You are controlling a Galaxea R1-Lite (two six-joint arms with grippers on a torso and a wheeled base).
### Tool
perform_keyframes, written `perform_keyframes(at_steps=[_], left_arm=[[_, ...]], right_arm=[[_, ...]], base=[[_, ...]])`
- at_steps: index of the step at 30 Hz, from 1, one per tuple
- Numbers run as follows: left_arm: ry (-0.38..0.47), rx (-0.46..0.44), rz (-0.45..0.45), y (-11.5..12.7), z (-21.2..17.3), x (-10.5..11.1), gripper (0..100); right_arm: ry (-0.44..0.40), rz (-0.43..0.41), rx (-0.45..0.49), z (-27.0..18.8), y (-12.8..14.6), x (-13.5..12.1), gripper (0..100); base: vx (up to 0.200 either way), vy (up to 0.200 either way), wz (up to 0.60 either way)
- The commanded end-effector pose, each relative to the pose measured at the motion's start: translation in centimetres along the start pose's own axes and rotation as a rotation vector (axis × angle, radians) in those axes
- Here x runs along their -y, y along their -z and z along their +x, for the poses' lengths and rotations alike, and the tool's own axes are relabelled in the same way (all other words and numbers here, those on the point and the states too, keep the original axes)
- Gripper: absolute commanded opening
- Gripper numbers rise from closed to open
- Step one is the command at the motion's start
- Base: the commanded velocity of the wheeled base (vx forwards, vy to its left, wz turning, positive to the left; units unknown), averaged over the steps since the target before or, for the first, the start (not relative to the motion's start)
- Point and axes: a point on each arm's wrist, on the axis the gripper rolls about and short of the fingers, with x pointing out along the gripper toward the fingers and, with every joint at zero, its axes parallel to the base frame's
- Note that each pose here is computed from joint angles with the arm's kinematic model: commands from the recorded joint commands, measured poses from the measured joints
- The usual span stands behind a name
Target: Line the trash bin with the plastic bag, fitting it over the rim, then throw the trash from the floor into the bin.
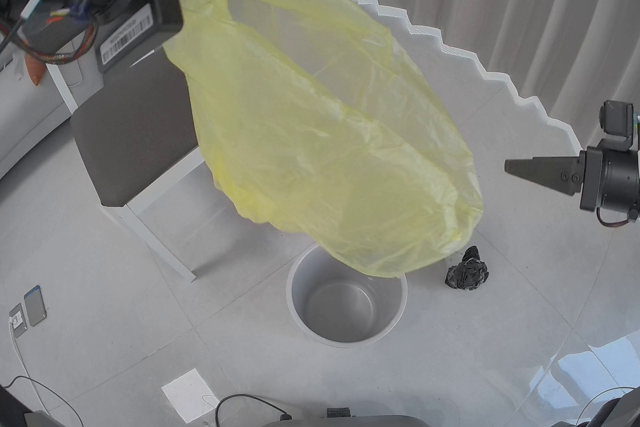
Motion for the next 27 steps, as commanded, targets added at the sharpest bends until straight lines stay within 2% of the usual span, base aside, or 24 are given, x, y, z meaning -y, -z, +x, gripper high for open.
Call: perform_keyframes(at_steps=[1,10,19,24,27], left_arm=[[0.033,-0.019,0.028,-0.7,1.5,1.0,0],[0.058,0.004,0.044,-1.7,1.8,1.8,0],[0.072,-0.003,0.057,-1.6,1.8,1.9,0],[0.071,-0.001,0.056,-1.5,1.7,1.9,0],[0.070,-0.004,0.055,-1.4,1.6,1.8,0]], right_arm=[[-0.008,0.003,-0.041,-0.3,1.7,0.0,100],[-0.016,0.005,-0.066,0.4,2.6,0.2,100],[-0.024,0.014,-0.140,4.5,4.0,1.1,100],[-0.018,0.028,-0.206,6.4,6.2,2.0,100],[-0.050,0.015,-0.217,6.3,7.0,1.2,100]], base=[[0.000,0.000,0.00],[0.000,0.000,0.00],[0.000,0.000,0.00],[0.000,0.000,0.00],[0.000,0.000,0.00]])
